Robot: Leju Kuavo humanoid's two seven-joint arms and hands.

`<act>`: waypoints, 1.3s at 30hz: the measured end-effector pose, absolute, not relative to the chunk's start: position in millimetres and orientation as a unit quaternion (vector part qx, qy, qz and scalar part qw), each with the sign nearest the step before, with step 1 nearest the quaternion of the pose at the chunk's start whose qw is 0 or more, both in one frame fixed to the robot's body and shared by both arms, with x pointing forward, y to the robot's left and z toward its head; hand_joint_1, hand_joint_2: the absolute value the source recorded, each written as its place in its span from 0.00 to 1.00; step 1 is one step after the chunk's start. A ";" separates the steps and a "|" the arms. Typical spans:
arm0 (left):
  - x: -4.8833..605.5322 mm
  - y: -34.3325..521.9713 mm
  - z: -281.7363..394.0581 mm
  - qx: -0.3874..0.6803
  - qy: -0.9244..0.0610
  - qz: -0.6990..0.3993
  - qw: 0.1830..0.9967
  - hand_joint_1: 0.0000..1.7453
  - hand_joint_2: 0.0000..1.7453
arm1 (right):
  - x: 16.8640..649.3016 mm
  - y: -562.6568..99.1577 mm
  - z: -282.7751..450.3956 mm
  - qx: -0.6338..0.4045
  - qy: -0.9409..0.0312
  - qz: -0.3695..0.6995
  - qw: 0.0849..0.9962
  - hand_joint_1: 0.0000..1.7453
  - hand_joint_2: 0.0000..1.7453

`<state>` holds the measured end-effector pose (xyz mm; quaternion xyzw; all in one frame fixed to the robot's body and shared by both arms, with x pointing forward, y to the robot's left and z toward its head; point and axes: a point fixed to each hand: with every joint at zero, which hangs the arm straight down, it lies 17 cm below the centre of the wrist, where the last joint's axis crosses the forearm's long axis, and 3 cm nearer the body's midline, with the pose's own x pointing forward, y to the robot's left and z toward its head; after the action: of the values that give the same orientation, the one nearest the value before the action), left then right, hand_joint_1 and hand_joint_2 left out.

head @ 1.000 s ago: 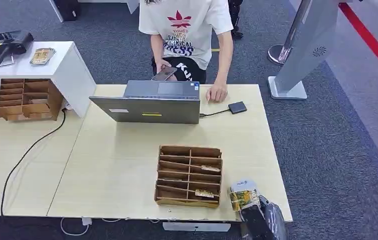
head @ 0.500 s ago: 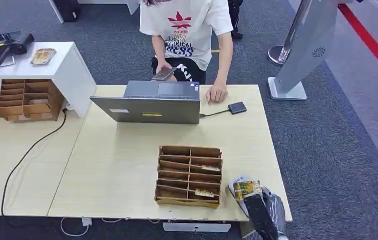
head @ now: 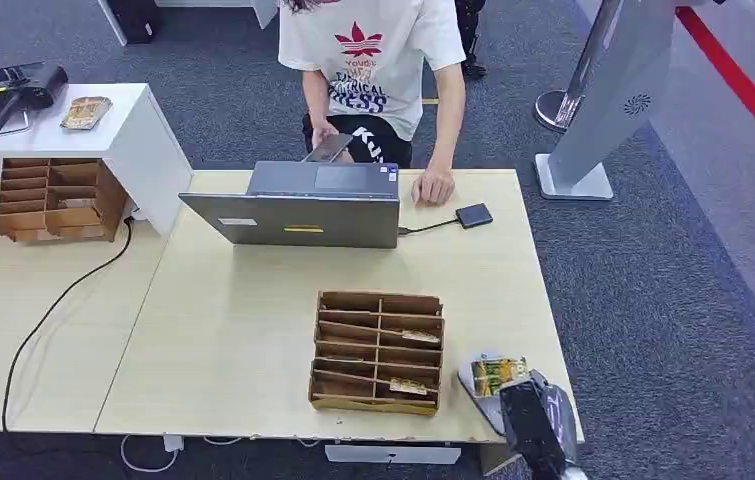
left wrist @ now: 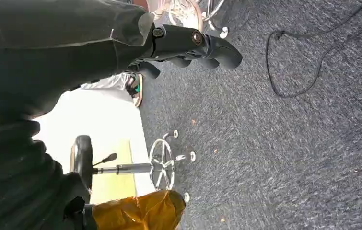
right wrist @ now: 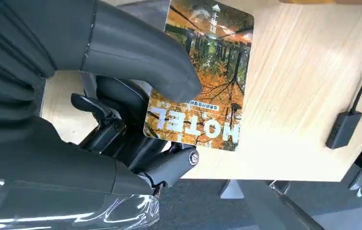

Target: Pass the card to the sensor for recognition and then transmit it.

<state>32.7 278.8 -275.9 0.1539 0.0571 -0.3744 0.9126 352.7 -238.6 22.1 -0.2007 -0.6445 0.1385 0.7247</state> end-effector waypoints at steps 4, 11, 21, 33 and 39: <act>32.5 279.1 -275.9 0.154 0.057 -0.378 0.911 0.00 1.00 | 355.4 -241.3 26.7 -0.199 -0.649 0.136 0.722 1.00 1.00; 32.7 278.9 -275.8 0.153 0.057 -0.381 0.910 0.00 1.00 | 358.1 -245.9 30.6 -0.201 -0.651 0.133 0.719 1.00 1.00; 36.0 279.7 -275.6 0.156 0.054 -0.393 0.905 0.00 1.00 | 364.0 -246.0 33.4 -0.196 -0.654 0.134 0.719 1.00 1.00; 39.1 280.6 -275.3 0.158 0.051 -0.413 0.896 0.00 1.00 | 383.5 -248.1 22.1 -0.167 -0.647 0.143 0.730 1.00 1.00; 39.6 280.6 -275.3 0.158 0.050 -0.417 0.894 0.00 1.00 | 395.0 -249.7 14.3 -0.161 -0.642 0.149 0.735 1.00 1.00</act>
<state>39.6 280.6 -275.3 0.1579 0.0504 -0.4173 0.8935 395.0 -249.7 14.3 -0.1613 -0.6421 0.1489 0.7346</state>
